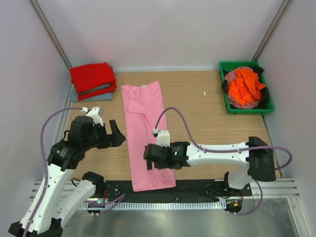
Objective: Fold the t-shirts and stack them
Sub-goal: Fold the tshirt
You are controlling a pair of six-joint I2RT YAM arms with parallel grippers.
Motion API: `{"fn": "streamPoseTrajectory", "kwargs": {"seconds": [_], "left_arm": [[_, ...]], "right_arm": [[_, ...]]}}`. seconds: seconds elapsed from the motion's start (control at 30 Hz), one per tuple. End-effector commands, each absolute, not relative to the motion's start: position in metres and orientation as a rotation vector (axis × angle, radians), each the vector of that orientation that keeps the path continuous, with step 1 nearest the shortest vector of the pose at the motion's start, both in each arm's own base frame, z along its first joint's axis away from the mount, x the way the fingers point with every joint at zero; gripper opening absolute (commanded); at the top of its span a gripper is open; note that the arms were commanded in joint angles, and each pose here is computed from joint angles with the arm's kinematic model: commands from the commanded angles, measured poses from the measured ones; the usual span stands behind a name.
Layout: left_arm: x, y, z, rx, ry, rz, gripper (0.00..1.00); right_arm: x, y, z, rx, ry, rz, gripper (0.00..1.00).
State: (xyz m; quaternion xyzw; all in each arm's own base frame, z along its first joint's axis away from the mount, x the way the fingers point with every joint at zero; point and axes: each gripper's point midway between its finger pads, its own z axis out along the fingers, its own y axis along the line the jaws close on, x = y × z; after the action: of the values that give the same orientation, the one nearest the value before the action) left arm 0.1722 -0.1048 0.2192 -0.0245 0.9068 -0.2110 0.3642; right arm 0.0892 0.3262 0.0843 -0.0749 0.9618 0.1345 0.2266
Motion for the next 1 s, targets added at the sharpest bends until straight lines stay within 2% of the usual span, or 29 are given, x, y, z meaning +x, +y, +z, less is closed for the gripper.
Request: {"fn": "streamPoseTrajectory", "kwargs": {"seconds": [0.0, 0.1, 0.23, 0.27, 0.33, 0.37, 0.4, 0.5, 0.53, 0.6, 0.63, 0.67, 0.8, 0.97], "left_arm": [[0.169, -0.124, 0.219, 0.031, 2.323, -0.667, 1.0], [0.168, -0.129, 0.208, 0.037, 2.36, -0.694, 1.0], [0.167, -0.131, 0.206, 0.042, 2.362, -0.708, 1.0], [0.167, -0.131, 0.206, 0.034, 2.355, -0.712, 1.0], [0.169, -0.128, 0.205, 0.009, 2.346, -0.698, 1.0], [0.168, -0.126, 0.205, 0.001, 2.344, -0.698, 1.0], [0.168, -0.126, 0.206, 0.003, 2.339, -0.702, 1.0], [0.168, -0.123, 0.209, -0.012, 2.318, -0.703, 1.0], [0.169, -0.122, 0.209, -0.021, 2.314, -0.703, 1.0], [0.17, -0.118, 0.211, -0.047, 2.298, -0.695, 1.0], [0.171, -0.117, 0.212, -0.055, 2.29, -0.694, 1.0], [0.172, -0.115, 0.213, -0.067, 2.283, -0.692, 1.0], [0.174, -0.112, 0.214, -0.084, 2.277, -0.682, 1.0], [0.175, -0.111, 0.211, -0.094, 2.29, -0.678, 1.0]], "right_arm": [[0.167, 0.309, 0.141, -0.135, 2.475, 0.248, 0.85], [0.238, 0.312, 0.172, -0.114, 2.398, 0.384, 0.86], [0.326, 0.31, 0.19, -0.167, 2.324, 0.433, 0.86], [0.358, 0.31, 0.184, -0.179, 2.326, 0.42, 0.86], [0.391, 0.309, 0.177, -0.182, 2.326, 0.428, 0.85], [0.412, 0.312, 0.189, -0.168, 2.29, 0.457, 0.83], [0.437, 0.309, 0.167, -0.169, 2.314, 0.488, 0.82], [0.49, 0.305, 0.171, -0.122, 2.261, 0.604, 0.8], [0.5, 0.309, 0.149, -0.129, 2.296, 0.667, 0.78], [0.53, 0.31, 0.155, -0.1, 2.25, 0.743, 0.77], [0.535, 0.318, 0.13, -0.118, 2.287, 0.787, 0.76], [0.548, 0.323, 0.142, -0.126, 2.244, 0.808, 0.75], [0.565, 0.335, 0.11, -0.146, 2.291, 0.831, 0.73], [0.579, 0.33, 0.088, -0.093, 2.273, 0.856, 0.66]]}}
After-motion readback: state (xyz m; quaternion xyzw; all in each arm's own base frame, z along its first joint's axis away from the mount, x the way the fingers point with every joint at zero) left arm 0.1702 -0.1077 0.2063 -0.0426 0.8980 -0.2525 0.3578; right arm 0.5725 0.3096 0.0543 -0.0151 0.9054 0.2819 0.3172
